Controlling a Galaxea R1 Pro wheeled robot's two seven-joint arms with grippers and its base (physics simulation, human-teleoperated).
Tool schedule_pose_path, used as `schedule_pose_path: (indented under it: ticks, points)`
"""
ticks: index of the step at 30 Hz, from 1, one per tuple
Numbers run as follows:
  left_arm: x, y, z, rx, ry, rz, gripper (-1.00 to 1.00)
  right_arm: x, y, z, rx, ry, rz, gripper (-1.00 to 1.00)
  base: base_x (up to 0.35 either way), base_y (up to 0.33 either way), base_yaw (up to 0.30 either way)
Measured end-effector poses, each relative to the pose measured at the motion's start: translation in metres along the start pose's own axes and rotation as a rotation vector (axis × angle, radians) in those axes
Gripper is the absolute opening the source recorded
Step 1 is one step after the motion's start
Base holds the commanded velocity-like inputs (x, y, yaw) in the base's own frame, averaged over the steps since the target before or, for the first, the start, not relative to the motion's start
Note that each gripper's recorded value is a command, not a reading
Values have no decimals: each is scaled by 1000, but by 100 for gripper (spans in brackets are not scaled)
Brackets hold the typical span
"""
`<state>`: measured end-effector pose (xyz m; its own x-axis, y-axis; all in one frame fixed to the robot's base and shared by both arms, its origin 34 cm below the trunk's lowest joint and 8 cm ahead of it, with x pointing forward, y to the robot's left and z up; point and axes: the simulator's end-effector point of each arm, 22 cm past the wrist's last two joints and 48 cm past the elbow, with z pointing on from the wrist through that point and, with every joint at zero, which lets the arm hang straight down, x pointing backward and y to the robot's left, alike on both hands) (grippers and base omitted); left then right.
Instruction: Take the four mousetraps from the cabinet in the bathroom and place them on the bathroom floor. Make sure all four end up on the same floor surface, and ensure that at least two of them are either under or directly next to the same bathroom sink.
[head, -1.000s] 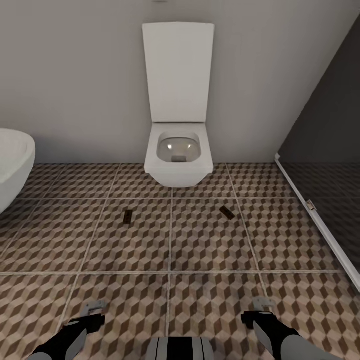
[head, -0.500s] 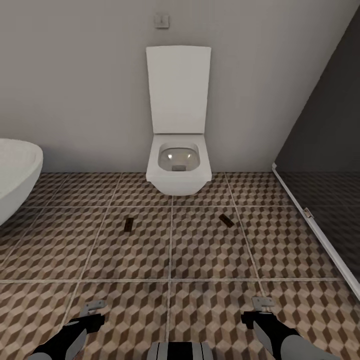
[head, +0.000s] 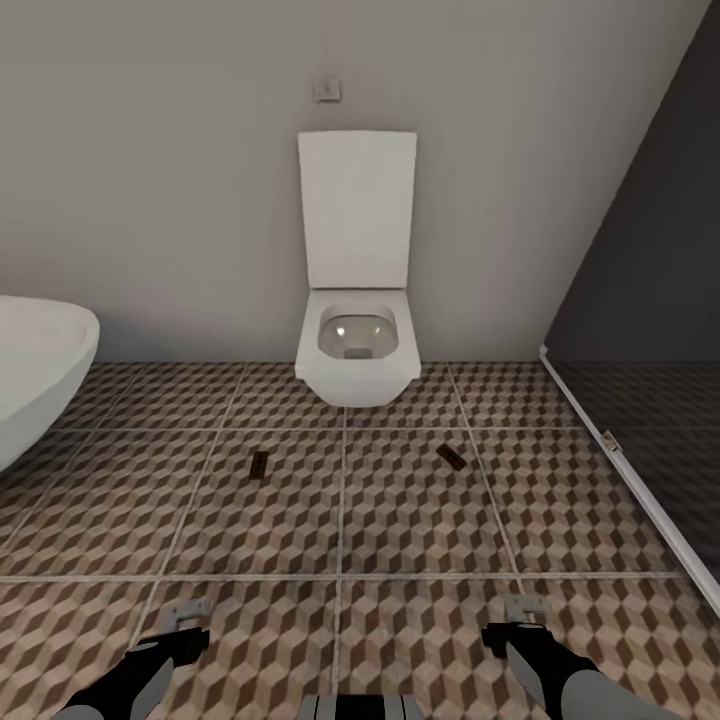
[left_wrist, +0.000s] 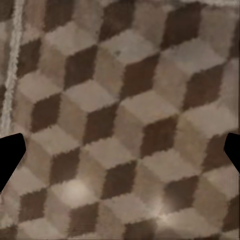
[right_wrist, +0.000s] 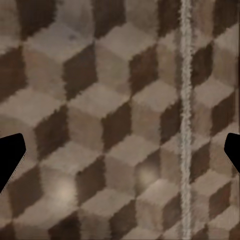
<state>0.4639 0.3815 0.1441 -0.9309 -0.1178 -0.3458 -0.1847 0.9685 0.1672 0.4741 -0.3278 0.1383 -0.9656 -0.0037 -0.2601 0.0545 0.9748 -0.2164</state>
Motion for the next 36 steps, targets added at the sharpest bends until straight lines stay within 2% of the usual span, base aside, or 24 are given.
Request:
schedule_pose_path:
  ticks: [36]
  points:
    - [-66, 2, -43, 17, -141, -34, 100, -62, -9, -49, -3, -141, 32, 100, 0, 0, 0]
